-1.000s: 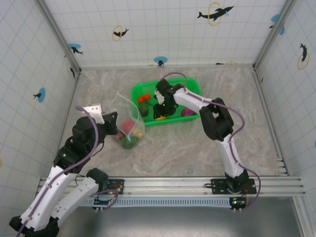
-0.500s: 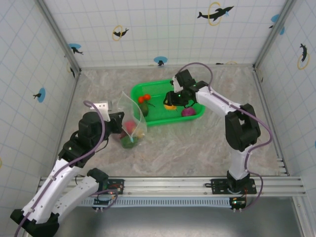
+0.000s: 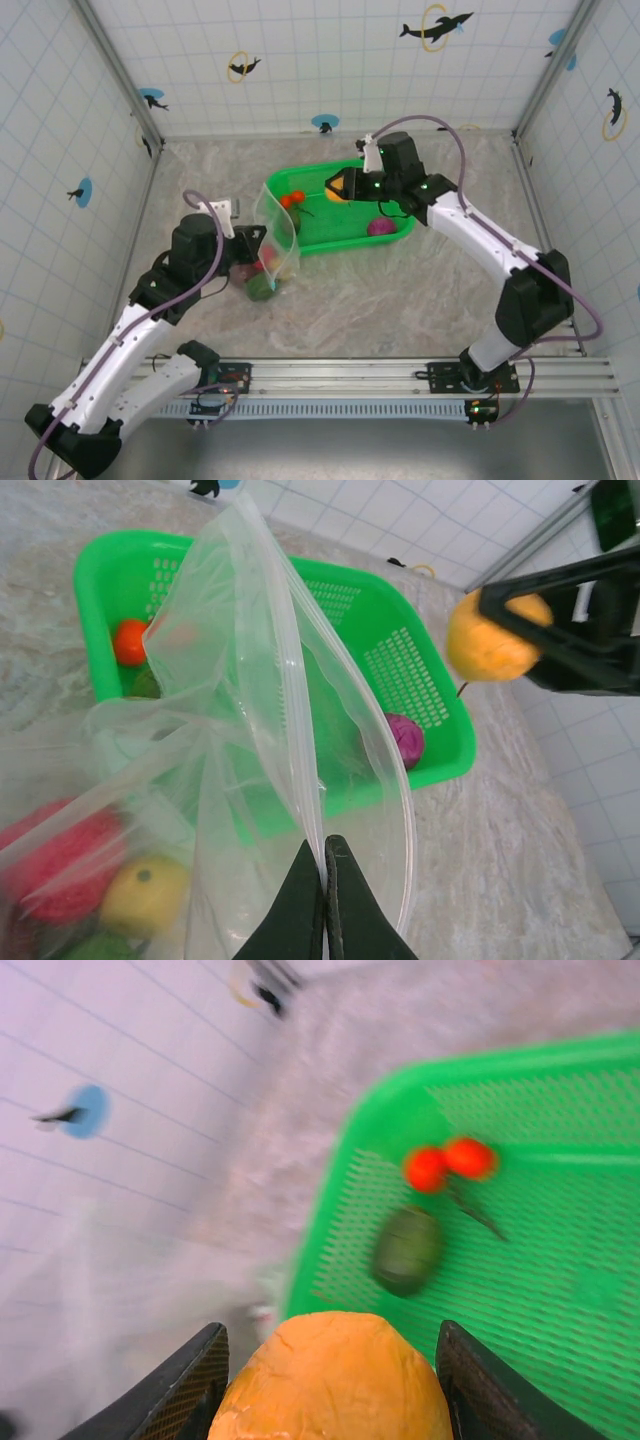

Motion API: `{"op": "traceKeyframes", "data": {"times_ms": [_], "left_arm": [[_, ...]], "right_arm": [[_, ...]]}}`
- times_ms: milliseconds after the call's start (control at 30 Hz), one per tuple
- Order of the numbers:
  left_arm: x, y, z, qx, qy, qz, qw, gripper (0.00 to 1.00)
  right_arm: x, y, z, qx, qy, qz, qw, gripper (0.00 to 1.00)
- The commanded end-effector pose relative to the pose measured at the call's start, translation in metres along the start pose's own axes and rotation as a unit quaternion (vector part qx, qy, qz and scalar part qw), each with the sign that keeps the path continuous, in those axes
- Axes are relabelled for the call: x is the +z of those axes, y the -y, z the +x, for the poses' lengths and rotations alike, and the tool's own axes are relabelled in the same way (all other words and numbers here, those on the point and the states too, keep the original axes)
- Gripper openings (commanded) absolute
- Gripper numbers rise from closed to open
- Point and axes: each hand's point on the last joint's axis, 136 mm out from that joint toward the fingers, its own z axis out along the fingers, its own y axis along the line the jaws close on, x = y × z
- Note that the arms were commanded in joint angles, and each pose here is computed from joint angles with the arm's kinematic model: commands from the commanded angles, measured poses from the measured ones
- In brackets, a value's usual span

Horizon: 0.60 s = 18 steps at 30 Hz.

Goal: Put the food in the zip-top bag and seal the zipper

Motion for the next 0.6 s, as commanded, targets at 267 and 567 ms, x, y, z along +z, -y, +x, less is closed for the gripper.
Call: {"op": "traceKeyframes", "data": {"times_ms": [267,567], "left_arm": [[-0.012,0.028,-0.028,-0.023,0.031,0.041,0.998,0.00],[-0.023,0.025,-0.033,-0.031,0.055,0.035,0.997,0.00]], "right_arm": [[-0.029,-0.147,-0.002,0.002,0.096,-0.200,0.975,0.57],[0.012,-0.141,0.039,0.042,0.077,-0.192,0.977,0.59]]}}
